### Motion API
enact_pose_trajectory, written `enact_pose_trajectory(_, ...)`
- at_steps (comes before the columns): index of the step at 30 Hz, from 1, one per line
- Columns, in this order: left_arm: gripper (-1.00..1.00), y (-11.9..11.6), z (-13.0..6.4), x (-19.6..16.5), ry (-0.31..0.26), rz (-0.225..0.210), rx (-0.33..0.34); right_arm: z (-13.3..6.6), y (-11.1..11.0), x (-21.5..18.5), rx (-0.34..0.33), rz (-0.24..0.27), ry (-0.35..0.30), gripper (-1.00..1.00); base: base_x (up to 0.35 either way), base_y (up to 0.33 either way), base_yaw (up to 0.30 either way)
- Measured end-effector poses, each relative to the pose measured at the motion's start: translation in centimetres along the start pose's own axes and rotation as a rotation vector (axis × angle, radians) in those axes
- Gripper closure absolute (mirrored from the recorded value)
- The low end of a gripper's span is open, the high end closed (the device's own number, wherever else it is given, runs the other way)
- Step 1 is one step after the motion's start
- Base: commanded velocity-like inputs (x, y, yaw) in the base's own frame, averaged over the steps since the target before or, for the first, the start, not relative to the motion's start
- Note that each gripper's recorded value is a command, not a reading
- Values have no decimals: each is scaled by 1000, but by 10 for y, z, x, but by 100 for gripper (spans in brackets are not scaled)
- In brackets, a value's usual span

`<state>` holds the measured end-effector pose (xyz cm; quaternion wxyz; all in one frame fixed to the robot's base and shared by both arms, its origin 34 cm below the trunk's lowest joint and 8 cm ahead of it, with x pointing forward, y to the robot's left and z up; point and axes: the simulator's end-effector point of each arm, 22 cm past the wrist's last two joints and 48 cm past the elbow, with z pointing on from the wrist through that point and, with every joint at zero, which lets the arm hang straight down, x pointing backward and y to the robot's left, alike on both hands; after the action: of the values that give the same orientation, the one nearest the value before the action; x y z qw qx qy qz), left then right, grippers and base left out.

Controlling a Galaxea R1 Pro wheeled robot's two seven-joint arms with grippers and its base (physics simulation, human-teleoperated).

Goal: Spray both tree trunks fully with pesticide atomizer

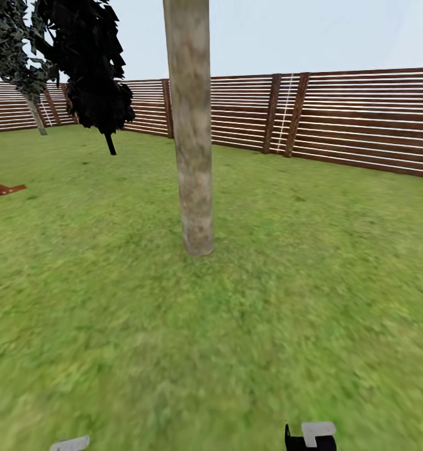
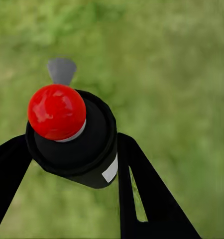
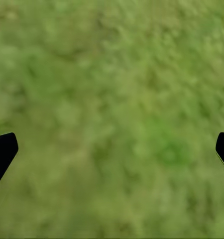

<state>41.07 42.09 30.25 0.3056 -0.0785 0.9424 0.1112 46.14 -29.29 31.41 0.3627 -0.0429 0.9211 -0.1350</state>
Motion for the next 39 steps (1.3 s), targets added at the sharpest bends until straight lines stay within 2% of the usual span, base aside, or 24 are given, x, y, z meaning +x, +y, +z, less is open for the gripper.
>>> enact_pose_trajectory(4,100,-2,2,-8,-16,-5,2,0,-1,1,-1,-2,-1,-100,338,0,0)
enact_pose_trajectory(6,100,2,7,-30,-61,-3,-2,0,-2,1,-1,-4,1,-100,339,0,0)
enact_pose_trajectory(7,100,19,10,-50,-101,6,-21,0,-1,1,-1,-2,-1,-100,339,0,0)
enact_pose_trajectory(9,100,29,12,-60,-121,20,-26,0,0,0,-1,2,-3,-100,339,0,0)
enact_pose_trajectory(11,100,28,12,-61,-124,21,-25,0,-1,-1,2,2,-4,-100,339,0,0)
enact_pose_trajectory(15,100,31,9,-43,-88,22,-31,1,-5,-1,7,0,-5,-100,339,0,0)
enact_pose_trajectory(24,100,43,1,-17,-48,31,-48,-1,2,0,-1,4,1,-100,339,0,0)
enact_pose_trajectory(30,100,36,0,-16,-49,37,-31,0,4,-1,-13,-4,-3,-100,339,0,0)
enact_pose_trajectory(32,100,27,5,-31,-73,48,-11,1,1,-3,-9,-8,-7,-100,339,0,0)
enact_pose_trajectory(33,100,22,7,-40,-89,71,9,3,-3,-6,-6,-13,-15,-100,339,0,0)
enact_pose_trajectory(34,100,3,9,-52,-109,155,85,7,1,-17,-51,-46,-45,-100,339,0,0)
enact_pose_trajectory(35,100,-17,12,-70,-138,213,158,12,10,-31,-128,-96,-81,-100,339,0,0)
enact_pose_trajectory(36,100,-30,14,-90,-170,247,205,15,18,-44,-191,-136,-108,-100,324,0,0)
enact_pose_trajectory(37,100,-54,15,-117,-214,314,288,21,28,-70,-291,-207,-156,-100,203,0,0)
enact_pose_trajectory(39,100,-89,11,-151,-257,397,419,25,46,-108,-462,-296,-187,-100,79,0,0)
